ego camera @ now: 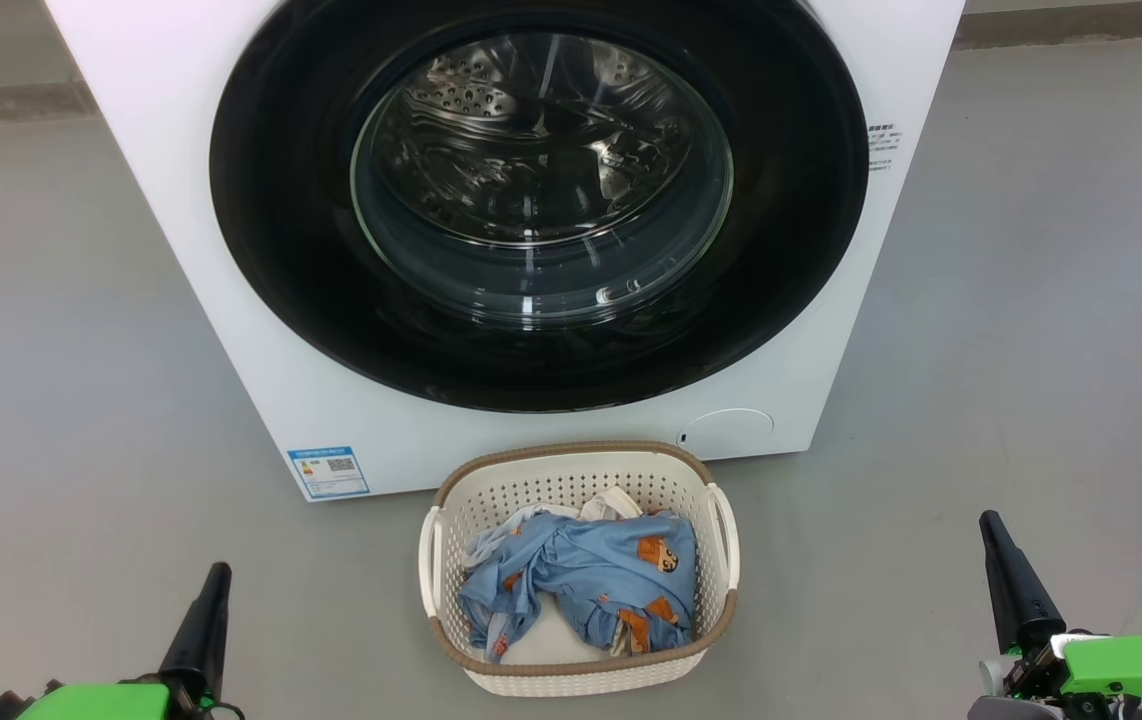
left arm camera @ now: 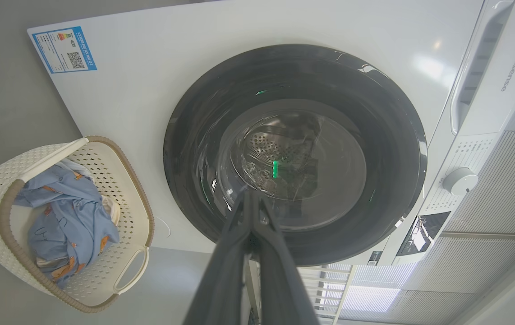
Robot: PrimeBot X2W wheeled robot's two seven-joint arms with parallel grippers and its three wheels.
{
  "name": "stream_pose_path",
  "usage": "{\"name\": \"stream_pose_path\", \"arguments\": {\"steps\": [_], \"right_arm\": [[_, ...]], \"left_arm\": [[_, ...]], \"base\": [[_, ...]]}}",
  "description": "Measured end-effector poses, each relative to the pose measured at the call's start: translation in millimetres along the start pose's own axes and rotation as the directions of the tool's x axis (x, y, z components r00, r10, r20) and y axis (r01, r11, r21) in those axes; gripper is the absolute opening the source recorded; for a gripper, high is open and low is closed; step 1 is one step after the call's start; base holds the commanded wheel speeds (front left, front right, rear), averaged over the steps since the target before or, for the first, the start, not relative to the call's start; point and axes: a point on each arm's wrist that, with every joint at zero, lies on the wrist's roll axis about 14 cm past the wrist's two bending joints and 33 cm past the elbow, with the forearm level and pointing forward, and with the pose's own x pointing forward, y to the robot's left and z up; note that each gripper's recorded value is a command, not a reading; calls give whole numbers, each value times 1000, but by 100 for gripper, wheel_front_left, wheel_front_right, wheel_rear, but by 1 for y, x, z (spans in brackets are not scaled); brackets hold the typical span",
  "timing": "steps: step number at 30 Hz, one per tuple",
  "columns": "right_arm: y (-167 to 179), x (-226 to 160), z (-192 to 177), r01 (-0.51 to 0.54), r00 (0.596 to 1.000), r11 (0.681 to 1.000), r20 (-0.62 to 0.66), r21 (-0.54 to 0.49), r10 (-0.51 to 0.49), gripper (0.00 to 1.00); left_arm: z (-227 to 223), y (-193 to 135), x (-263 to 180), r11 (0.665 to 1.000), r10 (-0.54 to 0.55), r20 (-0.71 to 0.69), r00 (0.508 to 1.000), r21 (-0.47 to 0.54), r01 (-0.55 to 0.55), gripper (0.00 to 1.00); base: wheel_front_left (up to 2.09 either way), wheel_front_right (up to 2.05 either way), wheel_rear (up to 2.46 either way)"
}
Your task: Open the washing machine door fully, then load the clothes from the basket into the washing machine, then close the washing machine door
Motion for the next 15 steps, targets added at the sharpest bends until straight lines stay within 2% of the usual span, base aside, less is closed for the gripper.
{"name": "stream_pose_path", "arguments": {"steps": [15], "right_arm": [[0, 0, 0, 0, 1000, 1000, 1, 0, 0, 0]], "left_arm": [[0, 0, 0, 1000, 0, 1, 1000, -1, 0, 0]], "base": [[0, 0, 0]]}}
